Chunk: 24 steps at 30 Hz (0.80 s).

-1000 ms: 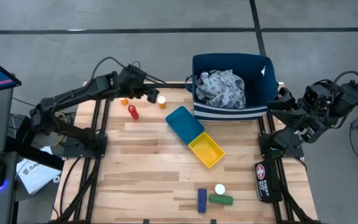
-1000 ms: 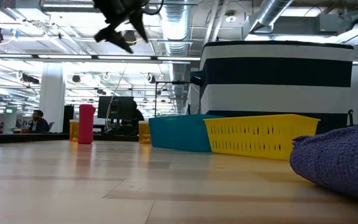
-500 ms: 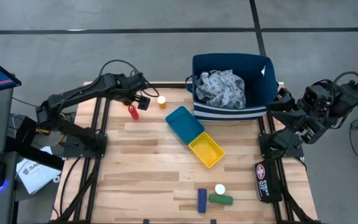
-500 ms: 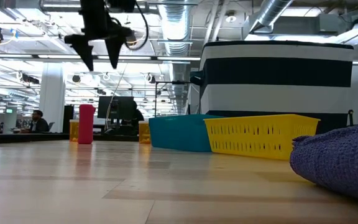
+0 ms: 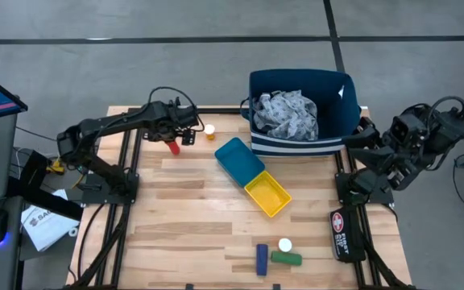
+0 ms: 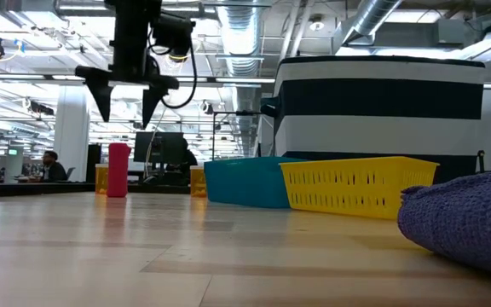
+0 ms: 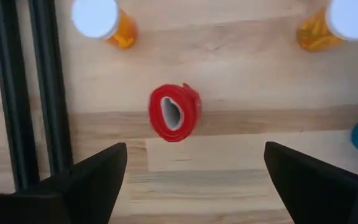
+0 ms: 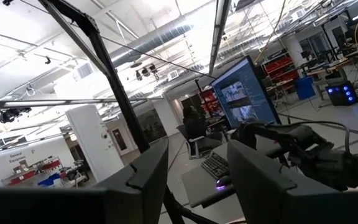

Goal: Pick & Place Medicine items
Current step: Put the red bandage into the blue bin

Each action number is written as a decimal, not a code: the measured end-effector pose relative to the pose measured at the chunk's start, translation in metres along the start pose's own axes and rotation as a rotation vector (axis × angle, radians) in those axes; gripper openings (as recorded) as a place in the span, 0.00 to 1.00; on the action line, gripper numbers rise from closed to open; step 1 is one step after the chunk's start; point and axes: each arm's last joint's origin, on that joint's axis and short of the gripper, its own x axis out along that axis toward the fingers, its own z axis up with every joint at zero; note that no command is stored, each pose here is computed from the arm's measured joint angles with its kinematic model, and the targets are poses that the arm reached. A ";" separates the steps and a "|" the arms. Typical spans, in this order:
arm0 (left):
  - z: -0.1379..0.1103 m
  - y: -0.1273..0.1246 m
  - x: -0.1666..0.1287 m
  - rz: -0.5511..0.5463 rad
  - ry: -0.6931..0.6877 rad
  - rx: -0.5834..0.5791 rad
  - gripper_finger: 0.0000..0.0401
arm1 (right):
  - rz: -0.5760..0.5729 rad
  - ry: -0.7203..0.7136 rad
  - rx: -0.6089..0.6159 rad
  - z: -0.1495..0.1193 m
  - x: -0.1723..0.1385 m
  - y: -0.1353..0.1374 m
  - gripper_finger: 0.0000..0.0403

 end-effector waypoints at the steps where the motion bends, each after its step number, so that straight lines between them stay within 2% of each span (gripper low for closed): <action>1: 0.000 0.001 0.002 -0.012 -0.003 -0.013 0.92 | 0.000 0.000 0.000 0.000 0.000 0.000 0.40; 7: 0.005 0.009 0.020 -0.040 0.023 -0.075 0.88 | 0.018 0.000 0.013 0.001 -0.001 0.000 0.40; 24: 0.005 0.013 0.047 -0.049 0.022 -0.057 0.81 | 0.028 -0.010 0.026 0.002 -0.001 0.000 0.40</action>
